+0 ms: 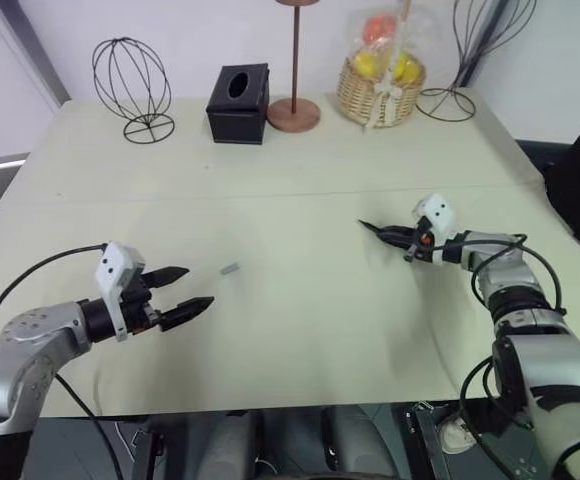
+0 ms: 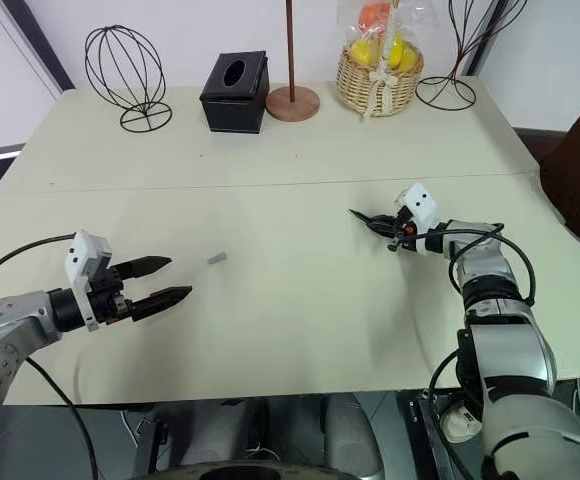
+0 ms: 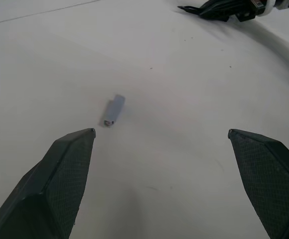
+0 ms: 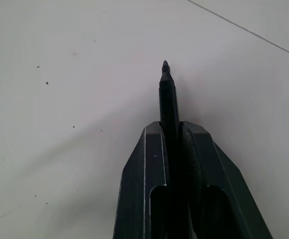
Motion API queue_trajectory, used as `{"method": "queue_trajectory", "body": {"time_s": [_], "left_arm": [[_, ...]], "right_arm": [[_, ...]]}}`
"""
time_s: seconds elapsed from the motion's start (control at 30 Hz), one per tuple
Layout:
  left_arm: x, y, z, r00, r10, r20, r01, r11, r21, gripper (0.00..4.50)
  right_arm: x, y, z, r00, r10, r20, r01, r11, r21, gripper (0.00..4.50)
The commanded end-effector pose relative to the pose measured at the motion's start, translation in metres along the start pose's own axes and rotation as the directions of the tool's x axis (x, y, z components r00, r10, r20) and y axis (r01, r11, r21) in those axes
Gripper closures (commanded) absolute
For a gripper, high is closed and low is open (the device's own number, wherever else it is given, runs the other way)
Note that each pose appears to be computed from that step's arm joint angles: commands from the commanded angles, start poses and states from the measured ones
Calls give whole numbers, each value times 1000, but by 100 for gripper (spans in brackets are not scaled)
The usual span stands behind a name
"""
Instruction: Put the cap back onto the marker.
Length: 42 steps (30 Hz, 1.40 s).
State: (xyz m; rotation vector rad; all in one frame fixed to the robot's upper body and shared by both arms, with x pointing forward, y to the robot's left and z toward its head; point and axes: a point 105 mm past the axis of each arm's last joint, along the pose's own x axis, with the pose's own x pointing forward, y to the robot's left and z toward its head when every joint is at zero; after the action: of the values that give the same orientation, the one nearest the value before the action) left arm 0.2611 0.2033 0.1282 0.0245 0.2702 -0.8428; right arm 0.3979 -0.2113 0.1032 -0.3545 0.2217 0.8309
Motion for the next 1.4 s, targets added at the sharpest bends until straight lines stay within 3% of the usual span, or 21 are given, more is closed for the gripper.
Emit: {"method": "queue_trajectory", "body": {"time_s": [0.03,0.17,0.3,0.6,0.77,1.03,1.4], "left_arm": [[0,3,9,1000,-6,16,5,998,56,0],[2,5,6,1000,-22,-15,24,995,94,0],[8,0,7,998,-54,-11,55,989,134,0],[37,-1,7,980,-175,92,171,984,51,0],[57,8,-6,978,-188,94,182,981,67,0],[87,44,-8,988,-74,136,52,985,163,0],[96,47,-21,990,-129,65,110,967,232,0]], "right_arm": [[5,15,32,995,101,27,-96,984,-148,445],[8,37,56,988,150,19,-142,961,-236,445],[6,57,74,985,159,64,-141,963,-230,445],[-6,98,94,978,149,145,-146,989,-31,445],[-18,99,101,980,112,165,-117,993,25,445],[-35,104,94,989,75,130,-86,992,89,445],[-52,105,90,995,31,90,-39,995,88,445]]}}
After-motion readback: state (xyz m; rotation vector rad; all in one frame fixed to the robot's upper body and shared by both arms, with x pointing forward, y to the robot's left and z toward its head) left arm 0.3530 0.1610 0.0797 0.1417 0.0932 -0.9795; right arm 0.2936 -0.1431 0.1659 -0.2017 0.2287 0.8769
